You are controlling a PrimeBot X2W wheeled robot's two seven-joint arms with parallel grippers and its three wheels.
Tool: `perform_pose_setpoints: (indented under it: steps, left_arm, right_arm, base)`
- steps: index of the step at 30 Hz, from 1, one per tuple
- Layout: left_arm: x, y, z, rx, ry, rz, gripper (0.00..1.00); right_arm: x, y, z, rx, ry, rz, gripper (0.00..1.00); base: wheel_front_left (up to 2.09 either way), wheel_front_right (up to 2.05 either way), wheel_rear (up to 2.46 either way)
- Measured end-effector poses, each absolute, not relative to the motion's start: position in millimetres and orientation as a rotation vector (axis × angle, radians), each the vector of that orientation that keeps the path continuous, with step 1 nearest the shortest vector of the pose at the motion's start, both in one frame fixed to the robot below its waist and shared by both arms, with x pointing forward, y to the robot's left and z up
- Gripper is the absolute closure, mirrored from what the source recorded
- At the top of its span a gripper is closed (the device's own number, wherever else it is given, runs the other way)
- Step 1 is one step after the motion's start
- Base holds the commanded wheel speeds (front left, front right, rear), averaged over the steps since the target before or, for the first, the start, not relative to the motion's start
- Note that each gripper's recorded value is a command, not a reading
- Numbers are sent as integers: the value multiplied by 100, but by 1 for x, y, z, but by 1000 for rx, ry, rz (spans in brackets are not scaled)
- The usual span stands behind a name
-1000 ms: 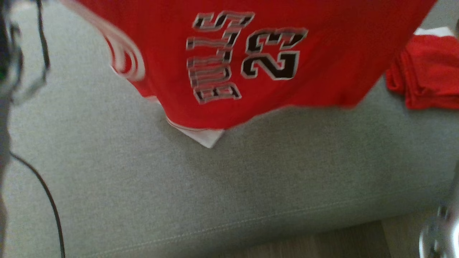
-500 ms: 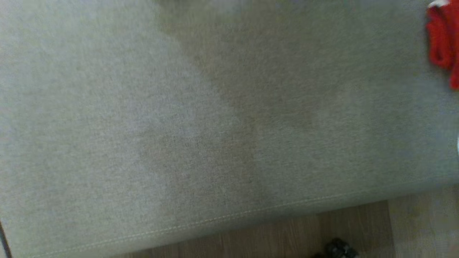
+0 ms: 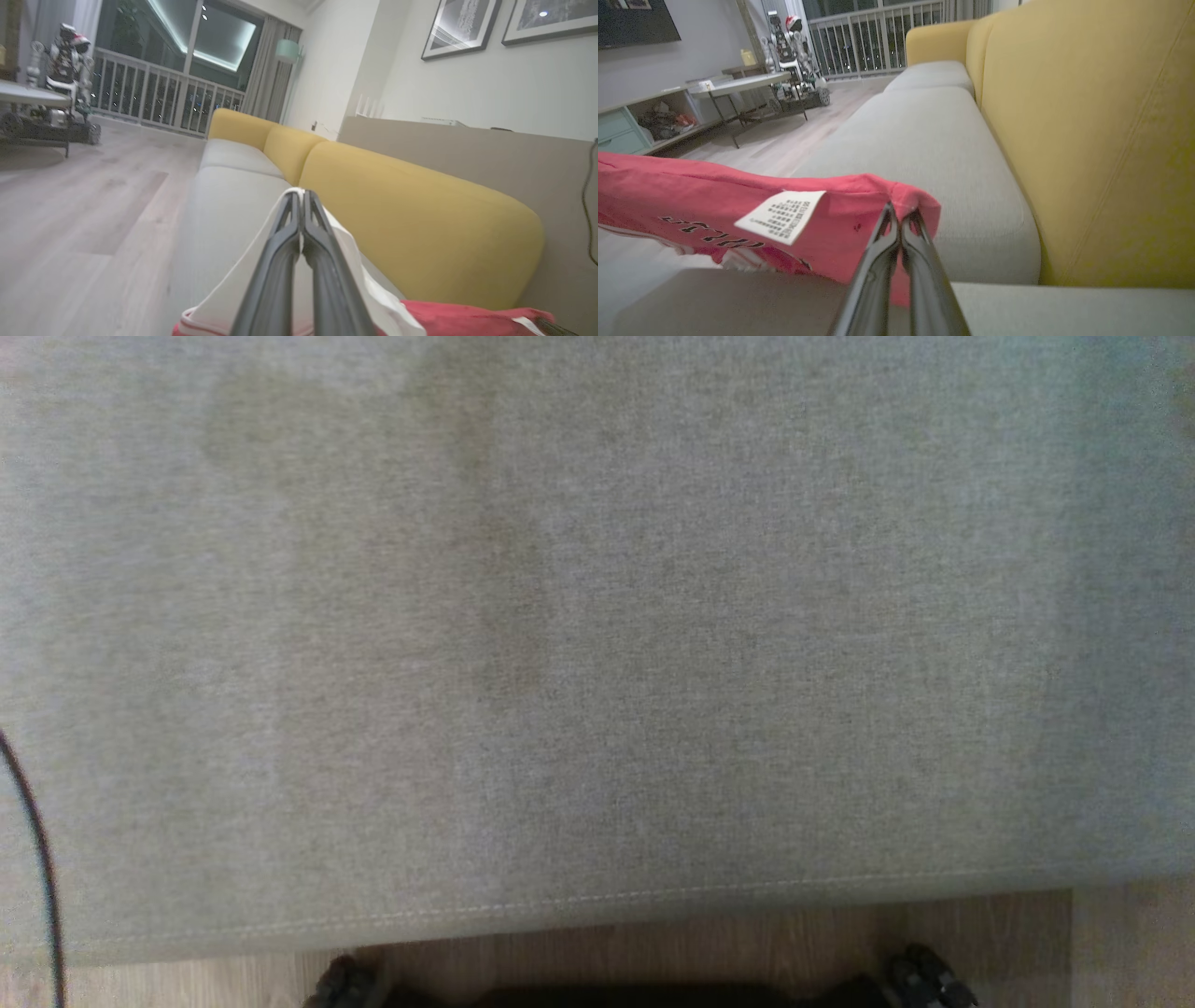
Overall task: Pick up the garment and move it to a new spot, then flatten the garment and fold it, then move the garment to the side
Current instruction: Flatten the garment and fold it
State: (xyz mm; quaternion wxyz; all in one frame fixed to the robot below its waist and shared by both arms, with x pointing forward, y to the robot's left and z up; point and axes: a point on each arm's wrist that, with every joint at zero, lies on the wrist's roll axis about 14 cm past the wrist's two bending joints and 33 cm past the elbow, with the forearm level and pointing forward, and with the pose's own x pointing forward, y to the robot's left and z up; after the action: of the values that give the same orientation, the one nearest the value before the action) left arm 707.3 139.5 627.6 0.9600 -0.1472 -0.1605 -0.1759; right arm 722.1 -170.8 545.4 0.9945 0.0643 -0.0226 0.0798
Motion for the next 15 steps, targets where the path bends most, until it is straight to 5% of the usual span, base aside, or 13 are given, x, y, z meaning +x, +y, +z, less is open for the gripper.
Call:
perform_pose_setpoints:
  steps: [15]
  left_arm:
    - [504,166,468,-629,151,-266,100]
  right_arm:
    - [582,-223,469,273,226,69,100]
  base:
    - [0,0,0]
